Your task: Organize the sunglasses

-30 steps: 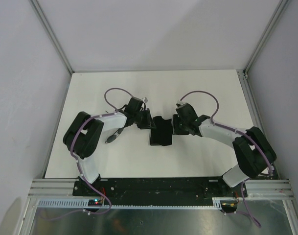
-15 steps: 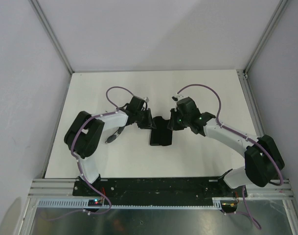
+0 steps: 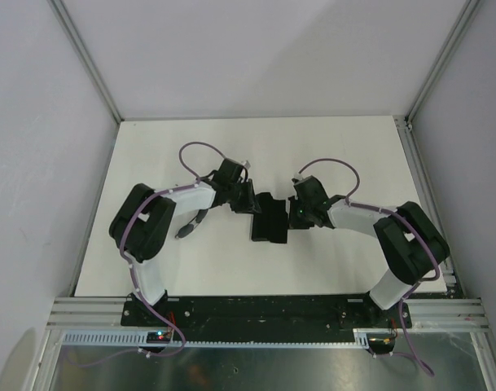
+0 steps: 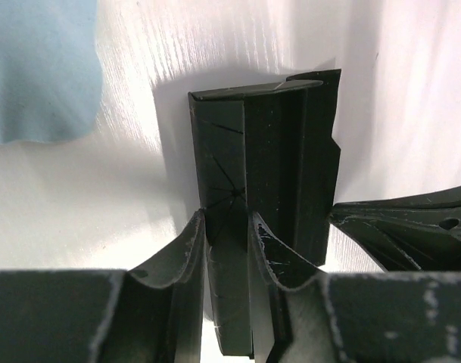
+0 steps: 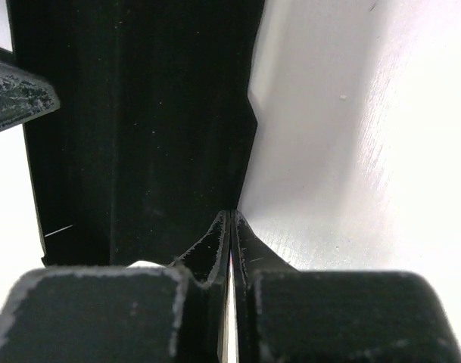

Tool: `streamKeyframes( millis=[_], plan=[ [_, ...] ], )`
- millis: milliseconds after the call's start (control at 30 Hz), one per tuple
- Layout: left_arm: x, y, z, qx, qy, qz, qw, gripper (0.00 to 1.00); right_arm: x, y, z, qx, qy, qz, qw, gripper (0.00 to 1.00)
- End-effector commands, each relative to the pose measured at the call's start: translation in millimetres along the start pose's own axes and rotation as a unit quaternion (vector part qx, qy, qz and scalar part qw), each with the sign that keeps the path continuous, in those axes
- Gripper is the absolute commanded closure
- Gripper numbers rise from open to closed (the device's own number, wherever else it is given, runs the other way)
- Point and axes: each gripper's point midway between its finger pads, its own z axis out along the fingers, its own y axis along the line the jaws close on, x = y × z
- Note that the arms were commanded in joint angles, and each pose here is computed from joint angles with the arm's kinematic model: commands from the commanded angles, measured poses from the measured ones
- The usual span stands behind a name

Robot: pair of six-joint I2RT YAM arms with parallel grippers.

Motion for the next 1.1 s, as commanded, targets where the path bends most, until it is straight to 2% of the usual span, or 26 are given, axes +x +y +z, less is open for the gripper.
streamKeyframes(
  millis=[0,100,167,233,300,433,567,733,867,1067],
  plan=[
    [-2.4,6.9,5.7,-0.022,-0.002,0.016,1.0,0.78,-0.1,-16.6,13.2,0.021,-0.006,0.013,1.0,1.0],
    [-2.8,7.0,6.7,-0.023,-0.002,0.017,1.0,0.77,-3.2,-14.3,10.7,0.017,-0.011,0.011,1.0,1.0],
    [-5.0,1.4,5.6,-0.012,-0.001,0.023,1.0,0.71,-7.9,-11.8,6.3,0.012,-0.019,0.009,1.0,1.0],
    [-15.1,-10.0,0.5,0.002,-0.01,0.034,0.999,0.55,-15.4,-9.2,-0.7,0.006,-0.03,0.006,1.0,1.0],
    [-24.9,-20.4,-6.0,0.012,-0.02,0.043,0.999,0.46,-21.8,-7.8,-6.1,0.003,-0.037,0.004,0.999,1.0],
    [-45.9,-36.4,-23.5,0.025,-0.041,0.051,0.997,0.36,-31.0,-5.1,-12.5,0.003,-0.04,-0.006,0.999,1.0],
    [-67.3,-36.6,-42.2,0.046,-0.058,0.039,0.996,0.34,-40.2,-1.9,-17.0,0.003,-0.044,-0.012,0.999,1.0],
    [-97.1,6.5,-57.7,0.002,-0.099,0.007,0.995,0.34,-53.3,5.0,-26.9,-0.006,-0.056,-0.014,0.998,1.0],
    [-113.3,42.3,-51.7,-0.036,-0.108,-0.023,0.993,0.37,-62.1,17.9,-38.2,-0.027,-0.063,-0.021,0.997,1.0],
    [-127.1,66.2,-34.3,-0.058,-0.106,-0.043,0.992,0.39,-57.6,39.8,-36.3,-0.049,-0.055,-0.036,0.997,1.0]
  ],
)
